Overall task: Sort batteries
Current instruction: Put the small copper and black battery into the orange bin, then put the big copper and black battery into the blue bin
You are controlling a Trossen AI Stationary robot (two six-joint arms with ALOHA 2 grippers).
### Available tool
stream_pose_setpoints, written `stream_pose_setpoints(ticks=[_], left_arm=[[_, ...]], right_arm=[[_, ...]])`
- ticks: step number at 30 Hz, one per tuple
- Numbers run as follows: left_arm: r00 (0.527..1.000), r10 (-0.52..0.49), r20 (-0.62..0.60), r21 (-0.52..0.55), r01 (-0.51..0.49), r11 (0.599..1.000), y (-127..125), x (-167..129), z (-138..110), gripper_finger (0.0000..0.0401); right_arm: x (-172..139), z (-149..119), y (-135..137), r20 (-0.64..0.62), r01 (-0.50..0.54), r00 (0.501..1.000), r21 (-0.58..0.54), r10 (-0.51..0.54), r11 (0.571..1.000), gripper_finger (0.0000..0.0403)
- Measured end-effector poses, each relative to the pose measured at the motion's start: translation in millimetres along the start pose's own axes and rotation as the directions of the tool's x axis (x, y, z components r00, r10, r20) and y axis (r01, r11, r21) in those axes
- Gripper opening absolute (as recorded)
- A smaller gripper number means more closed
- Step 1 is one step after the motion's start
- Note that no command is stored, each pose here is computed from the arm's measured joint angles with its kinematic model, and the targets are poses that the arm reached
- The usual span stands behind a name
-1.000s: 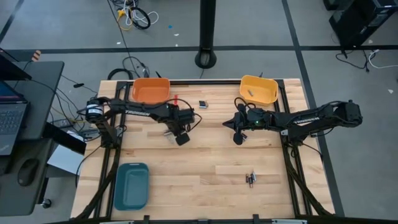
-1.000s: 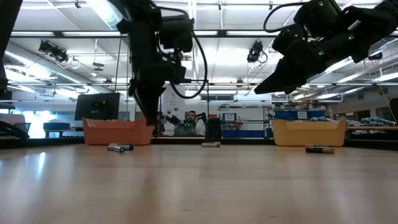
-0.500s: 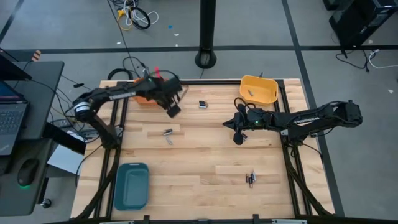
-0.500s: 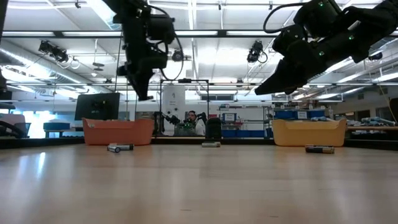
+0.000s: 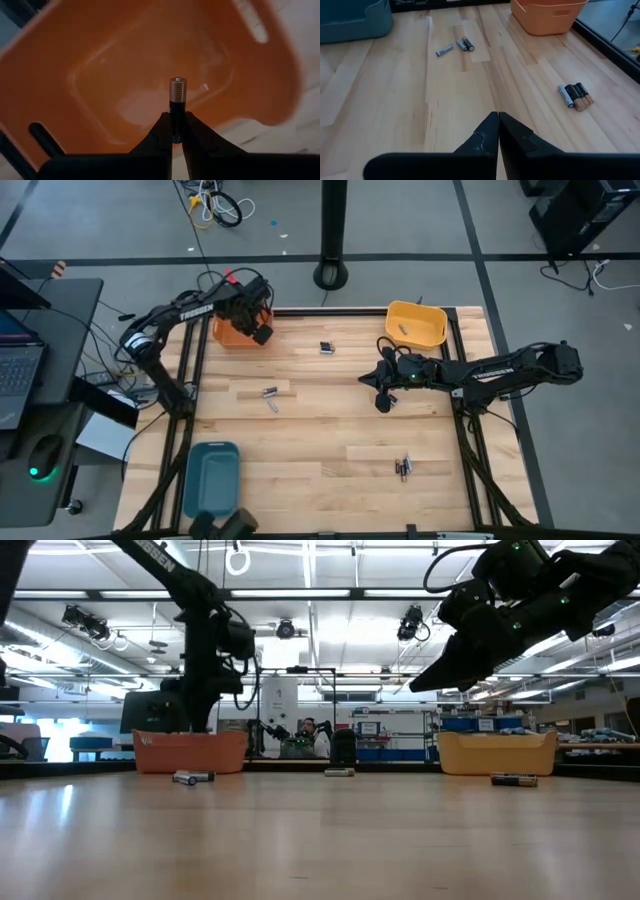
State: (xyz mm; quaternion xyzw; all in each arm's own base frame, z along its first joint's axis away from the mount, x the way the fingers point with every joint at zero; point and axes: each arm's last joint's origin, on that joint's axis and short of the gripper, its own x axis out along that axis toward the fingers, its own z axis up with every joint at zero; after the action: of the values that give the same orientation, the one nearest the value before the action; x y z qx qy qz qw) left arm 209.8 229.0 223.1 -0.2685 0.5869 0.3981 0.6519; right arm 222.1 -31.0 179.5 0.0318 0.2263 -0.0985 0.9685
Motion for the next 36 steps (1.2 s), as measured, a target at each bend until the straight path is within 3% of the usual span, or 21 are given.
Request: stream_pose_setpoints(ticks=[9,15,36], left_arm=[[0.995,-0.022,-0.097,-0.02,0.02,1.0,13.4,32.9,8.6,0.0028],[0.995,-0.032,-0.092,0.007,0.033,0.999,13.1,41.8,12.8,0.0033],[0.999,-0.006,-0.044,0.112,0.011,0.994,10.3,32.3,12.9,0.0139]], right_arm=[[0.0,0.2,0.0,0.003,0.0,1.0,0.0,0.0,1.0,0.0017],[0.0,0.2,0.0,0.003,0.0,1.0,0.001,0.0,1.0,0.0022],[0.0,0.2,0.0,0.002,0.0,1.0,0.016,0.0,1.0,0.0024]])
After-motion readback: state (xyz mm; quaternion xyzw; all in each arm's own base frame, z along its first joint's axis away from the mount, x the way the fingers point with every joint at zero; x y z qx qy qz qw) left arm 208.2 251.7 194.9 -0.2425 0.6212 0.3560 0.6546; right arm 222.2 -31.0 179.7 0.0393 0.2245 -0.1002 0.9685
